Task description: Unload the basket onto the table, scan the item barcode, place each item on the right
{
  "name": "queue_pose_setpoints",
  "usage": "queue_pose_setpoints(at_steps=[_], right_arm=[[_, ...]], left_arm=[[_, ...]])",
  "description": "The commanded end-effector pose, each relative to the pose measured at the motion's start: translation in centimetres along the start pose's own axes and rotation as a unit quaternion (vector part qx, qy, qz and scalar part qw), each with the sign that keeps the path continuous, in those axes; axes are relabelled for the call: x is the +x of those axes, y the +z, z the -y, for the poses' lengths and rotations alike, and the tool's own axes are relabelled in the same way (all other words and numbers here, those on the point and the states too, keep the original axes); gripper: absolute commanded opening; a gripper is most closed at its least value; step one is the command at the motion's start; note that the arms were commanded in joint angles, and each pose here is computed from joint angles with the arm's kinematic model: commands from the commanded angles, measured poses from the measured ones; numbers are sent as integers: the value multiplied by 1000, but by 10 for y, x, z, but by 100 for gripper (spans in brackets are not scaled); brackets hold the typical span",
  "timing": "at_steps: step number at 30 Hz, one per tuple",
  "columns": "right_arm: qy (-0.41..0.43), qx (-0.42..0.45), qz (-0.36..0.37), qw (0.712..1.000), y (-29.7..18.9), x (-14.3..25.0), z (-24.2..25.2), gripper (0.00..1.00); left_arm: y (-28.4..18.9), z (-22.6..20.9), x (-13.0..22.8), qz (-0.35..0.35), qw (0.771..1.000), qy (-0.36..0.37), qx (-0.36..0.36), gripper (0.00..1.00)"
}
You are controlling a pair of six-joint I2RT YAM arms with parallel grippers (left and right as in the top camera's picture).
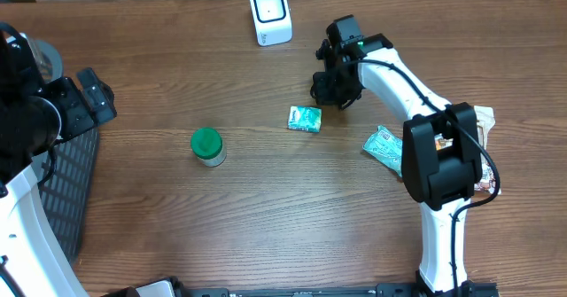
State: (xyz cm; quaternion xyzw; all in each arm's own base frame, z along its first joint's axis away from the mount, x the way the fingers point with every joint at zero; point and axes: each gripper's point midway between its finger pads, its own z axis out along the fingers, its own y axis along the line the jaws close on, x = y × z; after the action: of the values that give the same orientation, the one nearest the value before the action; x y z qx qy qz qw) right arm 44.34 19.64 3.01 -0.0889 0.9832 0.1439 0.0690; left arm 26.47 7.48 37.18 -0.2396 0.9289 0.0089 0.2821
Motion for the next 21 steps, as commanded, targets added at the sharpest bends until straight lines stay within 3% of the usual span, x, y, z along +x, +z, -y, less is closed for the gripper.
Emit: queue_pose_setpoints(at_steps=[1,11,17,19,21], right_arm=[[18,9,-25,999,12,14,-7,4],[112,55,-118,985,4,63,5,4],[77,35,-139,987,-13,70,-5,6],[53,17,-134,989,-24,68,-11,30],[45,14,-126,991,-33,66,-11,45]], left_arm=[[-1,0,-1,2,1000,8,2,100],[-1,0,-1,2,1000,8,2,100],[-1,0,-1,2,1000,8,2,100],[-1,0,-1,2,1000,8,2,100],[-1,0,-1,2,1000,8,2,100]])
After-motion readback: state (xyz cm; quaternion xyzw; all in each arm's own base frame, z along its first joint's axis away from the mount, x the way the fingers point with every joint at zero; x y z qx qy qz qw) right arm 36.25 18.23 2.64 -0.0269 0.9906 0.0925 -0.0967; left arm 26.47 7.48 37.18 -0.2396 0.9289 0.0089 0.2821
